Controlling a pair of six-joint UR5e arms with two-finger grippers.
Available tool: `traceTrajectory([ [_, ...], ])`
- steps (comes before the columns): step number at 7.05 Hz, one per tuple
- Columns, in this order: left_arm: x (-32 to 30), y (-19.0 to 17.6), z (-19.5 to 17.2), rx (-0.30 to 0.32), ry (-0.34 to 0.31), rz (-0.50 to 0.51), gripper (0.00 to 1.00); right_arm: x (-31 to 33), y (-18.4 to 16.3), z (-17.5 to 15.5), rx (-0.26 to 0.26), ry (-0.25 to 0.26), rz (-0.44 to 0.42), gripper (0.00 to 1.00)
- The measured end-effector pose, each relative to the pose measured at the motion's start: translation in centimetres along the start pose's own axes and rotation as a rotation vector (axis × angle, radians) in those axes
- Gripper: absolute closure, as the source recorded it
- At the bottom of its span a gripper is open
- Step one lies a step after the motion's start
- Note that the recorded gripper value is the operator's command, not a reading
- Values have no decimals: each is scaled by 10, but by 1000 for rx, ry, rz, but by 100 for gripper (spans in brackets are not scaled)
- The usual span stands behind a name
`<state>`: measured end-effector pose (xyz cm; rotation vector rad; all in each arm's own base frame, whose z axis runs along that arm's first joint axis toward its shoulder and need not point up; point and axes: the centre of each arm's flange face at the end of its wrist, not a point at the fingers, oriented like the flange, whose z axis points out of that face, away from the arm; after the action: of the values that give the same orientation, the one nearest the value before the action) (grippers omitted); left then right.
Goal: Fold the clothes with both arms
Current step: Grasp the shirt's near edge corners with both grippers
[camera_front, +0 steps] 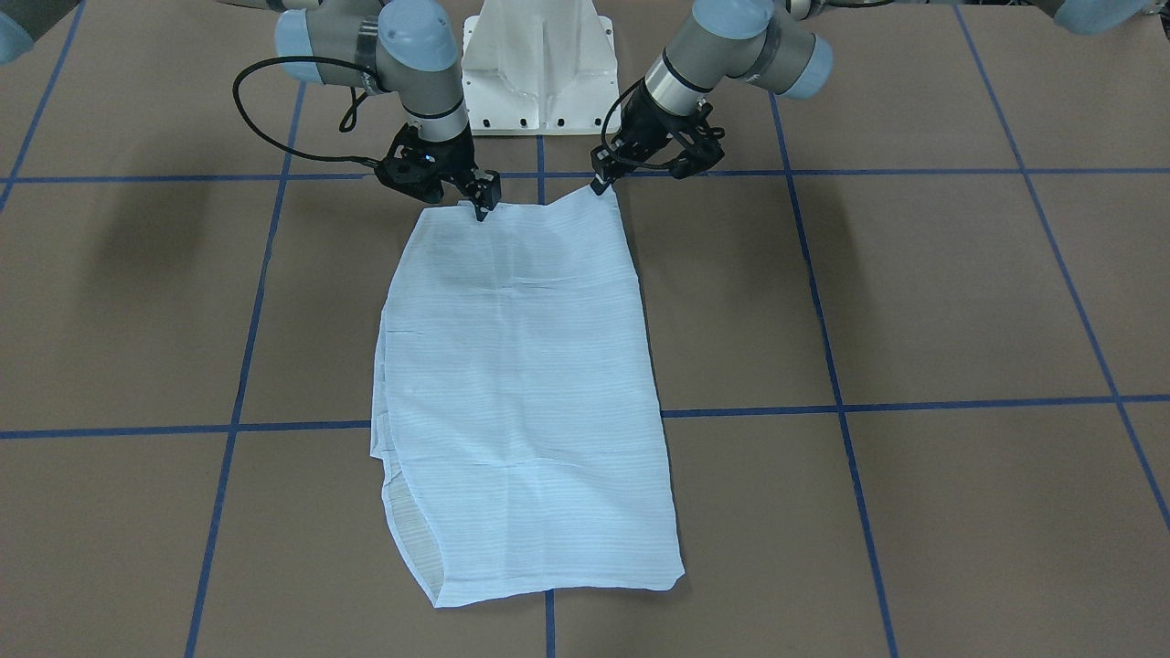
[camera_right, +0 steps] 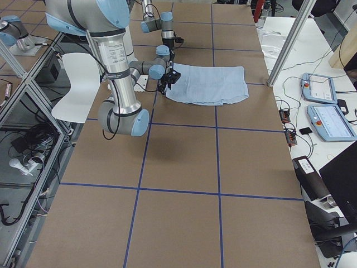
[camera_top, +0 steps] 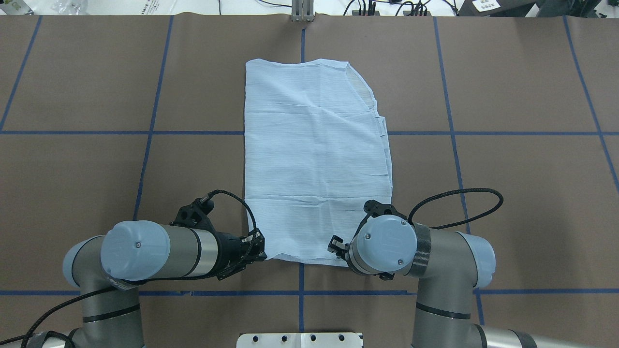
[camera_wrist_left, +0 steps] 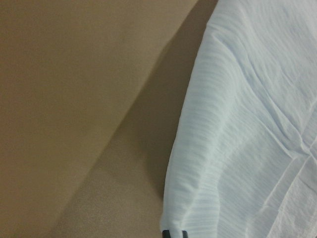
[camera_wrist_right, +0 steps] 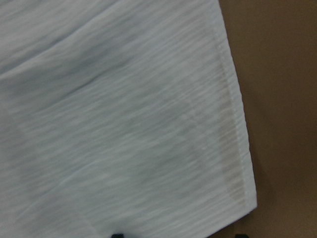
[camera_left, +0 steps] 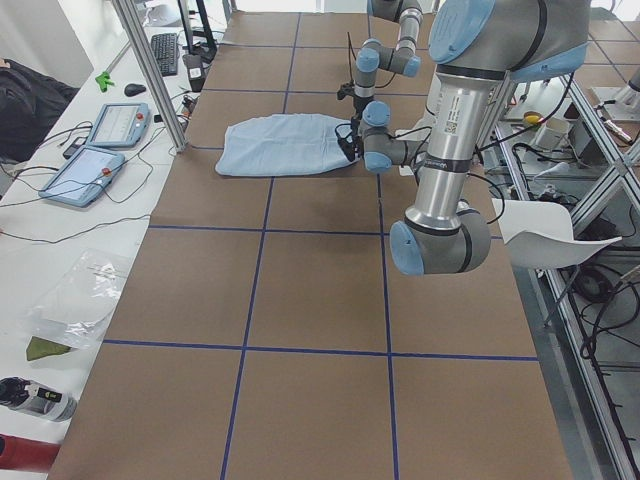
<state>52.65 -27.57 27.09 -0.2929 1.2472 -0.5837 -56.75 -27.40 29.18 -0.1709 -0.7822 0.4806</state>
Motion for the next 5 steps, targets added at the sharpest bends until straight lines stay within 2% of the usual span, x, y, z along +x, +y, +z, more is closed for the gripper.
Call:
traceTrajectory([
  [2,-1,0,0,1,-1,1,100,-1,0,0,-1,-1,1,37],
  [4,-1,-1,1,2,-2,0,100,-1,0,-1,-2,-3,1,51],
  [5,-1,-1,1,2,-2,0,100,-1,0,-1,-1,-3,1,51],
])
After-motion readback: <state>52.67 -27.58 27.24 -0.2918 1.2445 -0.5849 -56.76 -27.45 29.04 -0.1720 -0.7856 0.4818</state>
